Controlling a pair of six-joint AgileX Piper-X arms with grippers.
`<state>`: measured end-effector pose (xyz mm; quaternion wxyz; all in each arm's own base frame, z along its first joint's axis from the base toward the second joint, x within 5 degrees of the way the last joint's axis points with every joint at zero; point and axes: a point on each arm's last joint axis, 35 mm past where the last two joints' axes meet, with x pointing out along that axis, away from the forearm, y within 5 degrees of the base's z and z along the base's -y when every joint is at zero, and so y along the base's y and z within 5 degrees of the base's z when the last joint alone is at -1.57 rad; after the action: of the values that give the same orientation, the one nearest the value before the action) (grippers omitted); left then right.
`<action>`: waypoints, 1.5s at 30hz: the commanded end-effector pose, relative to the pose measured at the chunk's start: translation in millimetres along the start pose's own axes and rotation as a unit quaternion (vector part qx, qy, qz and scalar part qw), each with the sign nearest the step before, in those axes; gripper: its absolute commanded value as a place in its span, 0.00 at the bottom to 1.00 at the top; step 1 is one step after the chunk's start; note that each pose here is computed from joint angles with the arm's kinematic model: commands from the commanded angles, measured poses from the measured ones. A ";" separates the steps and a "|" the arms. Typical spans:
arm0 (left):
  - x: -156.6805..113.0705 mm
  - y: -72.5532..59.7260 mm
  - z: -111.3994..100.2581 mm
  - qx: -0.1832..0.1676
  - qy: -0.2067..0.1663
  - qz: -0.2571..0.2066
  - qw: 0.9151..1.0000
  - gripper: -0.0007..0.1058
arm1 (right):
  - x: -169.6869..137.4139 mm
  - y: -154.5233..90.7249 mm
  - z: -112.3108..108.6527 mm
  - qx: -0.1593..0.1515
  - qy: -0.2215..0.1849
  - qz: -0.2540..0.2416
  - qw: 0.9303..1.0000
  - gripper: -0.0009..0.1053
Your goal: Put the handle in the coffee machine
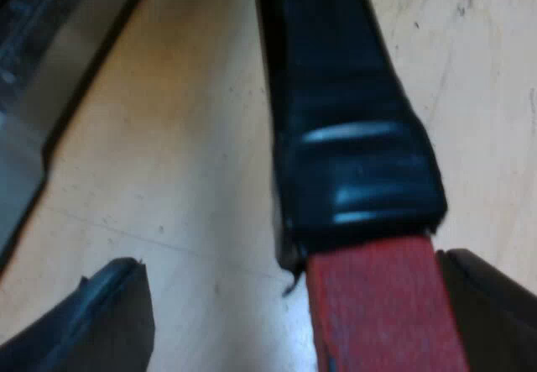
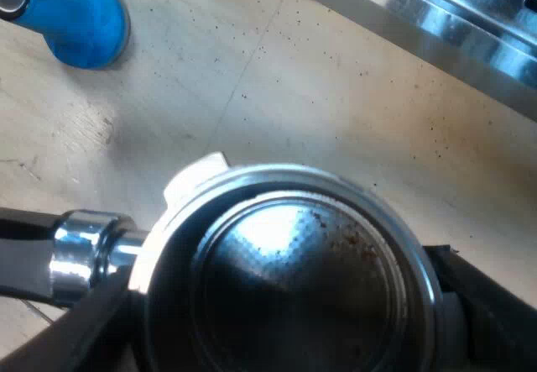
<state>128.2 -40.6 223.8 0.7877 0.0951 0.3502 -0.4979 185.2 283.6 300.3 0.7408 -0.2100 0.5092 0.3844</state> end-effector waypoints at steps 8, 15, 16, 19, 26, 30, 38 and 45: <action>-0.1 0.9 5.0 0.020 -0.027 -0.010 0.999 0.63 | -10.1 -1.3 3.7 0.002 -0.022 0.009 1.000 0.01; -0.1 0.9 5.0 0.020 -0.027 -0.010 0.999 0.56 | -10.1 -1.3 3.7 0.002 -0.022 0.009 1.000 0.01; -0.1 0.9 5.0 0.020 -0.027 -0.010 0.999 0.55 | -10.1 -1.3 3.7 0.002 -0.022 0.009 1.000 0.01; -0.1 0.9 5.0 0.020 -0.027 -0.010 0.999 0.28 | -10.1 -1.3 3.7 0.002 -0.022 0.009 1.000 0.01; -0.1 0.9 5.0 0.019 -0.027 -0.010 0.999 0.01 | -10.1 -1.3 3.7 0.007 -0.022 0.008 1.000 0.01; -0.1 0.9 5.0 0.016 -0.027 -0.010 0.999 0.01 | -10.1 -1.3 3.7 0.015 -0.022 0.008 1.000 0.13; -0.1 0.9 5.0 0.016 -0.027 -0.010 0.999 0.01 | -11.9 -1.0 7.3 0.000 -0.041 0.009 0.999 0.97; -0.1 0.9 5.0 0.014 -0.027 -0.010 0.999 0.01 | -31.0 -3.5 11.4 0.003 -0.097 -0.038 0.995 0.82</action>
<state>129.9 -41.1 223.7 0.7908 0.0965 0.3396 -0.5000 189.4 282.5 319.6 0.7869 -0.1888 0.4513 0.3761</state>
